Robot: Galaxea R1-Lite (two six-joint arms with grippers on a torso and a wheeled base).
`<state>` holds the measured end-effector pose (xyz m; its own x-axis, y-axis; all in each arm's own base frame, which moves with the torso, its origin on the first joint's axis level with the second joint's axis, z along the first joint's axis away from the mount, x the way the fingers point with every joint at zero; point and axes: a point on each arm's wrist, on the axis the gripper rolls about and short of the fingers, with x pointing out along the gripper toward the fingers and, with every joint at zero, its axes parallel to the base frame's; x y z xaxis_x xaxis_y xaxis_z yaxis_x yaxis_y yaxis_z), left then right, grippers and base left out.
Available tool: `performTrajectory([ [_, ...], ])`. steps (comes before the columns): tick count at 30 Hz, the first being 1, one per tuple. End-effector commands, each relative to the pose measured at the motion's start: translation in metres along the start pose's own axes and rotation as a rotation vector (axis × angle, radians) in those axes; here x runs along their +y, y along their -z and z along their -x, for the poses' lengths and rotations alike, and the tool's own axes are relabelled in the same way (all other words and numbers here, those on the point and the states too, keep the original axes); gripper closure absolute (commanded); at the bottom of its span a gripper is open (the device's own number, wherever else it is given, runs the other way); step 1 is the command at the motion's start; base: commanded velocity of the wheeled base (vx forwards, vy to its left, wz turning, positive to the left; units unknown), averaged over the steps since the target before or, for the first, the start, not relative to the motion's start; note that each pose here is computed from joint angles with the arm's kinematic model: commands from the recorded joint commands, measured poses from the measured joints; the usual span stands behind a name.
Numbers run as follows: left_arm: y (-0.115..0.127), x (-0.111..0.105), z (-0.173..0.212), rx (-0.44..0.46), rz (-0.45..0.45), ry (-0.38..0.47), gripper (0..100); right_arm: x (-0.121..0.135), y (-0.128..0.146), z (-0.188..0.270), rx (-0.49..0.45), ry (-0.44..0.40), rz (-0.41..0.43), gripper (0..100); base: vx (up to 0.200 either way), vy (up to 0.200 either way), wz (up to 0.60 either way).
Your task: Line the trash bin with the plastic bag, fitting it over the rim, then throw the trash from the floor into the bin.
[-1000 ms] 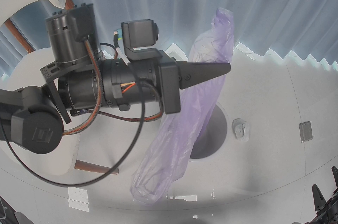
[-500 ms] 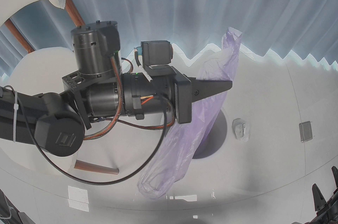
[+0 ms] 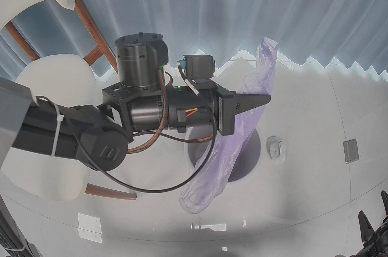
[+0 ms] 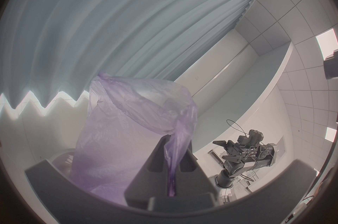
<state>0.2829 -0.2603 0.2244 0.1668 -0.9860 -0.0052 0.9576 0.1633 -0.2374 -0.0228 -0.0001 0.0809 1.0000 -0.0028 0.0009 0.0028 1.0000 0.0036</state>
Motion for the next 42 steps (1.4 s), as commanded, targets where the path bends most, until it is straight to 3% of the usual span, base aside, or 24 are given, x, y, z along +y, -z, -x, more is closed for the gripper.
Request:
performTrajectory([
  [1, 0.014, 0.014, -0.011, 0.026, 0.021, -0.009, 100, 0.0, 0.005, 0.0, -0.001, 0.0, 0.001, 0, 0.0, 0.0, 0.0],
  [8, 0.024, 0.02, -0.016, 0.067, -0.027, -0.028, 100, 0.0, 0.005, 0.0, -0.001, 0.0, 0.001, 0, 0.0, 0.0, 0.0],
  [10, 0.035, 0.02, -0.018, 0.122, -0.097, -0.152, 100, 0.0, 0.005, 0.0, -0.001, 0.0, 0.001, 0, 0.0, 0.0, 0.0],
  [12, 0.036, 0.019, -0.019, 0.125, -0.102, -0.166, 100, 0.0, 0.005, 0.0, -0.001, 0.0, 0.001, 0, 0.0, 0.0, 0.0],
  [13, 0.043, 0.006, -0.027, 0.143, -0.108, -0.268, 100, 0.0, 0.005, 0.0, -0.001, -0.001, -0.001, 0, 0.0, 0.0, 0.0],
  [22, 0.086, -0.035, -0.031, 0.286, -0.098, -0.412, 100, 0.0, 0.005, 0.0, -0.001, 0.019, -0.015, 0, 0.0, 0.0, 0.0],
  [25, 0.088, -0.038, -0.028, 0.305, -0.111, -0.449, 100, 0.0, 0.005, 0.0, -0.001, 0.014, -0.015, 0, 0.0, 0.0, 0.0],
  [29, 0.09, -0.035, -0.022, 0.35, -0.268, -0.537, 100, 0.0, 0.005, 0.0, -0.002, 0.008, -0.007, 0, 0.0, 0.0, 0.0],
  [34, 0.086, -0.045, -0.015, 0.332, -0.294, -0.648, 100, 0.0, 0.001, 0.001, -0.025, 0.008, -0.026, 0, 0.0, 0.0, 0.0],
  [37, 0.086, -0.054, -0.018, 0.305, -0.264, -0.707, 100, -0.002, -0.052, -0.001, -0.125, 0.001, -0.159, 0, 0.0, 0.0, 0.0],
  [40, 0.085, -0.066, -0.027, 0.223, -0.228, -0.772, 100, -0.001, -0.07, -0.025, -0.029, -0.064, -0.161, 0, 0.0, 0.0, 0.0],
  [42, 0.088, -0.07, -0.032, 0.181, -0.211, -0.778, 100, 0.003, -0.069, -0.04, 0.089, -0.138, -0.195, 0, 0.0, 0.0, 0.0],
])
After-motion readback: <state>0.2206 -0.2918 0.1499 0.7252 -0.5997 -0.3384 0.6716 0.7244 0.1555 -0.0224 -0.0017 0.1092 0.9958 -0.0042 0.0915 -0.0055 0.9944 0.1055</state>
